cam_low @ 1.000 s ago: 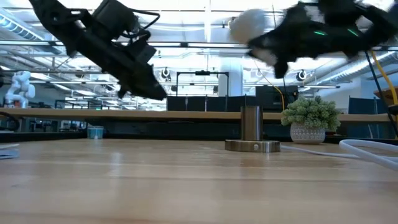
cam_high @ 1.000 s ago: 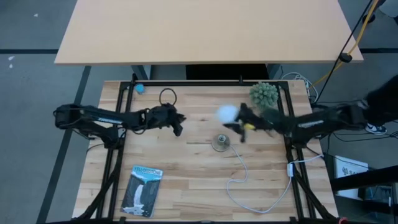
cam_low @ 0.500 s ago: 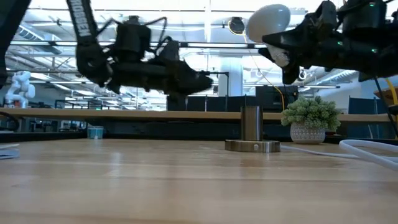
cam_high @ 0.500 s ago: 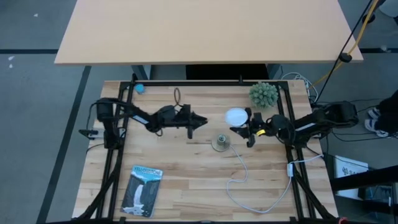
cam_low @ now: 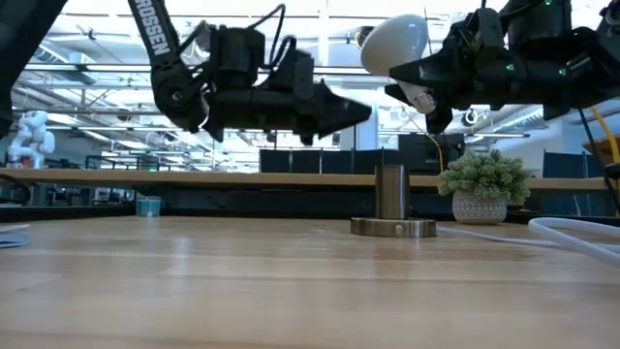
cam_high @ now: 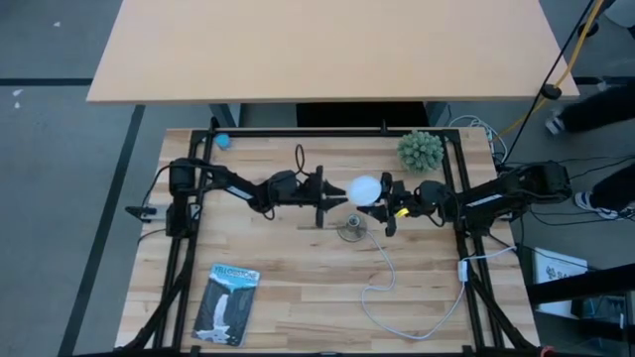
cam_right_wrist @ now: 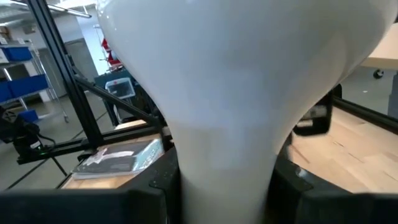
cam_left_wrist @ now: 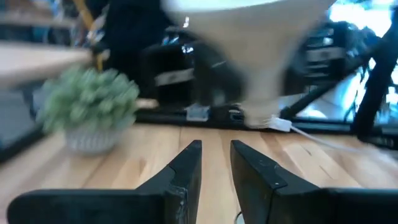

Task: Screw lightbulb
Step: Insert the lightbulb into the lamp

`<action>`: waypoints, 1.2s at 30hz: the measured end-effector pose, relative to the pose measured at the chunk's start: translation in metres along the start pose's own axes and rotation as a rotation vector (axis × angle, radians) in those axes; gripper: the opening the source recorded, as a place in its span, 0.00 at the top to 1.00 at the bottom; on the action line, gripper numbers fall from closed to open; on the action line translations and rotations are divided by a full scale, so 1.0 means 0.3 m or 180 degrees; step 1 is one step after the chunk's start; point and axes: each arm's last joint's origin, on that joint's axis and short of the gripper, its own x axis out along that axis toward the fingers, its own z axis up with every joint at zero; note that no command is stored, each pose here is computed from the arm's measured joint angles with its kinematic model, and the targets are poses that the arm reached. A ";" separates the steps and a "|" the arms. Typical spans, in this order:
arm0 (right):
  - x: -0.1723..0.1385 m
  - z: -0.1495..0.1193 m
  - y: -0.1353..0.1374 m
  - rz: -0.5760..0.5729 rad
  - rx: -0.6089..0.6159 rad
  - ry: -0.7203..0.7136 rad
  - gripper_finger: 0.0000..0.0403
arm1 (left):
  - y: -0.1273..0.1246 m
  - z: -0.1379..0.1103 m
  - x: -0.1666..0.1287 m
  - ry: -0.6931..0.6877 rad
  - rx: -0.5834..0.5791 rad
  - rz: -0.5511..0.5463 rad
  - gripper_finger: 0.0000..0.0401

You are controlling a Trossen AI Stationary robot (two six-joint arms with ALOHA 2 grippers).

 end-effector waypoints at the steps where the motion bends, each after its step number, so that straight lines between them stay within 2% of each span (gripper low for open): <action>1: 0.000 -0.001 0.000 -0.0001 0.0000 0.0006 0.65 | -0.013 0.004 0.007 -0.0018 0.0137 -0.0036 0.78; 5: 0.000 -0.003 -0.001 -0.0008 -0.0003 0.0027 0.66 | -0.049 0.018 0.025 -0.0075 0.0377 -0.0131 0.78; 16: 0.000 -0.002 -0.002 -0.0013 -0.0003 0.0023 0.65 | -0.059 0.037 0.044 -0.0119 0.0305 -0.0178 0.75; 21: 0.000 -0.001 -0.001 -0.0009 0.0001 0.0007 0.65 | -0.059 0.014 0.044 0.0113 0.0163 -0.0187 0.64; 28: 0.000 -0.024 0.012 0.0019 0.0168 0.0214 0.65 | -0.058 0.012 0.044 0.0135 -0.0007 -0.0159 0.42; 31: -0.001 -0.041 0.028 0.0068 0.0184 0.0351 0.65 | -0.060 0.011 0.045 0.0139 -0.0026 -0.0162 0.39; 36: 0.002 -0.040 0.038 0.0033 0.0014 0.0329 0.64 | -0.077 0.008 0.046 0.0179 -0.0325 -0.0223 0.39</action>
